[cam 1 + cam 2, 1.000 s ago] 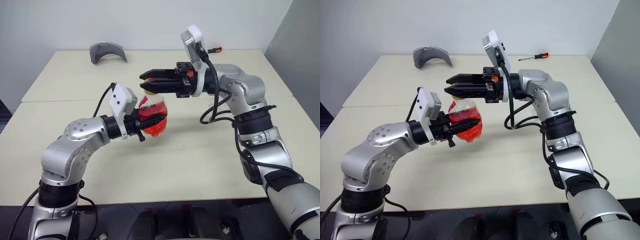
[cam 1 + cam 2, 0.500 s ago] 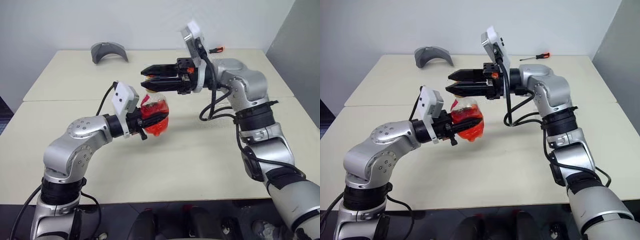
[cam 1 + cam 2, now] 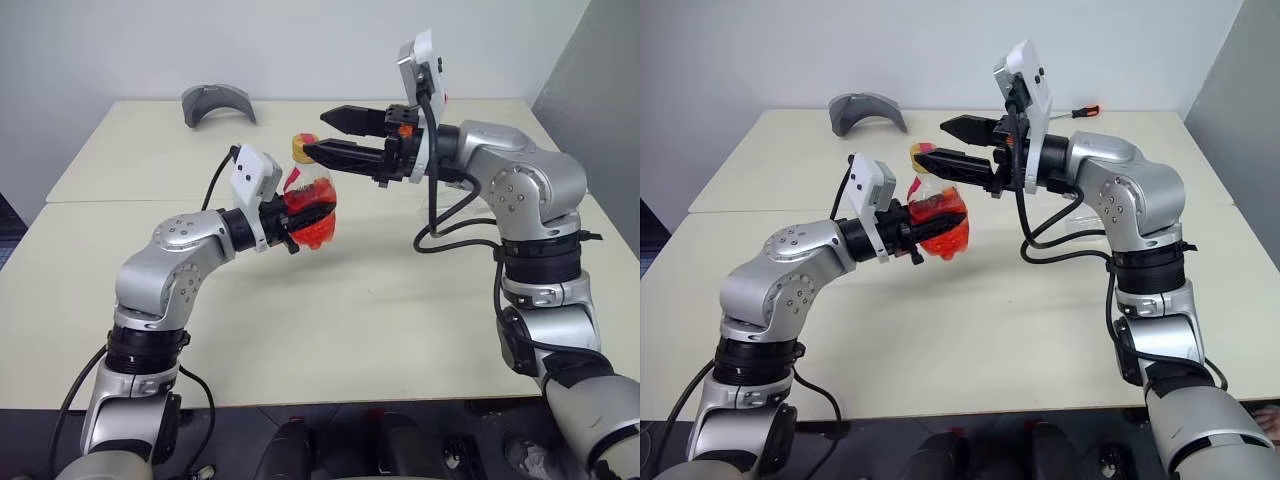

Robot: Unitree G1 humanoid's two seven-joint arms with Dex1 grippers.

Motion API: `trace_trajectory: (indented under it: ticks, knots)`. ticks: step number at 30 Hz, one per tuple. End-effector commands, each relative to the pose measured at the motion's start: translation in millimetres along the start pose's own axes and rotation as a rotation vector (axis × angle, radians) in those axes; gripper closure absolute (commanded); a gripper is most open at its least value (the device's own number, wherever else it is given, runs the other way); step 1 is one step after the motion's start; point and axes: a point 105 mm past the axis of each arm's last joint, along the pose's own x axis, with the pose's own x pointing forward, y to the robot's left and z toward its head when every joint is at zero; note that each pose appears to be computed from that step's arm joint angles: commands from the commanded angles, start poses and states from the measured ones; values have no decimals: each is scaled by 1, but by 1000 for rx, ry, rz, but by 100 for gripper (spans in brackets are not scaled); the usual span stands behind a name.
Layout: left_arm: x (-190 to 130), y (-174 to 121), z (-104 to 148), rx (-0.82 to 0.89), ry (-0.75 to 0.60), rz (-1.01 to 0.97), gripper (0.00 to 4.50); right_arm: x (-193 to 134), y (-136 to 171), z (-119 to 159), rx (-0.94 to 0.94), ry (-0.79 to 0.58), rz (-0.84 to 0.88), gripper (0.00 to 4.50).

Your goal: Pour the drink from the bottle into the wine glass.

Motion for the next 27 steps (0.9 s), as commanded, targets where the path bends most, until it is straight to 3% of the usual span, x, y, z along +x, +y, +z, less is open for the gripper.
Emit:
trace_trajectory:
  ticks: [1,15,27]
  knots:
    - [6,-1,21,74,-66,-13,335,4,1,12,-64,-39,-41,56]
    - [11,-7,22,80,-87,-37,335,22,-12,13,-83,-82,-149,56]
    - [3,-5,22,78,-84,-19,335,-37,-37,-1,-124,33,-256,56]
